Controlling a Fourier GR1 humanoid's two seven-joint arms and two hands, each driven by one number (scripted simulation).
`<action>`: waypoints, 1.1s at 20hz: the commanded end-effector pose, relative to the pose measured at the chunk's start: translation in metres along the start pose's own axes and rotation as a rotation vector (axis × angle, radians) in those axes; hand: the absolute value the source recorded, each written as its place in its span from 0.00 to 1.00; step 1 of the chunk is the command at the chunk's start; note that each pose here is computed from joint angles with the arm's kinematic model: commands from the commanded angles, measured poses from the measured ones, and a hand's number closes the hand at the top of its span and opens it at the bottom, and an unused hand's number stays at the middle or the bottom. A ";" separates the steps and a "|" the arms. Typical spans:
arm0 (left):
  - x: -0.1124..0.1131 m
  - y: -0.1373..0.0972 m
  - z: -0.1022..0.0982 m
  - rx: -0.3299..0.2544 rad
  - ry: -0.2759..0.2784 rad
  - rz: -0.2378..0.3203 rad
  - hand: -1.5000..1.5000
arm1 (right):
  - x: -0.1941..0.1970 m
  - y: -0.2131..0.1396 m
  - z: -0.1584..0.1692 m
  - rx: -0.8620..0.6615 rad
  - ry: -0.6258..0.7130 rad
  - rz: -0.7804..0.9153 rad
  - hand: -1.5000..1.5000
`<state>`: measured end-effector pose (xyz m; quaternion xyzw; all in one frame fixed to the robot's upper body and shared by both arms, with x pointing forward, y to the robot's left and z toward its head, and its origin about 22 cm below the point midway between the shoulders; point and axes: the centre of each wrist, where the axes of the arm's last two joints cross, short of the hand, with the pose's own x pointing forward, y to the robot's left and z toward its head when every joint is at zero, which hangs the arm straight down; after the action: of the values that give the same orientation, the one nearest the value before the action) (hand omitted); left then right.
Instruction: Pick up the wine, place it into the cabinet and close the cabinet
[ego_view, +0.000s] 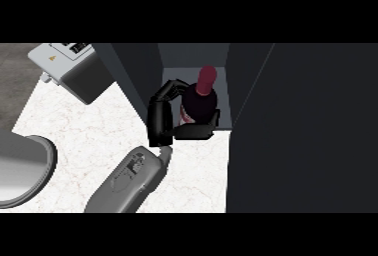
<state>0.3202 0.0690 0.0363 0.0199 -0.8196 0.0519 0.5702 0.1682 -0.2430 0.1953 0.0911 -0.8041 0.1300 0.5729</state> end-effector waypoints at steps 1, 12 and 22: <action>-0.014 0.009 -0.006 0.063 -0.011 -0.010 1.00 | 0.027 0.007 0.029 0.021 -0.055 -0.037 0.00; -0.018 0.010 -0.036 0.004 0.074 0.026 1.00 | 0.010 0.007 0.011 0.011 -0.046 -0.051 0.00; -0.031 0.015 -0.064 0.046 0.066 -0.038 1.00 | 0.022 0.009 0.016 0.040 -0.036 -0.064 0.00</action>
<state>0.3819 0.0894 0.0327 0.0370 -0.7935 0.0571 0.6047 0.1710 -0.2431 0.1983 0.0950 -0.8016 0.1246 0.5769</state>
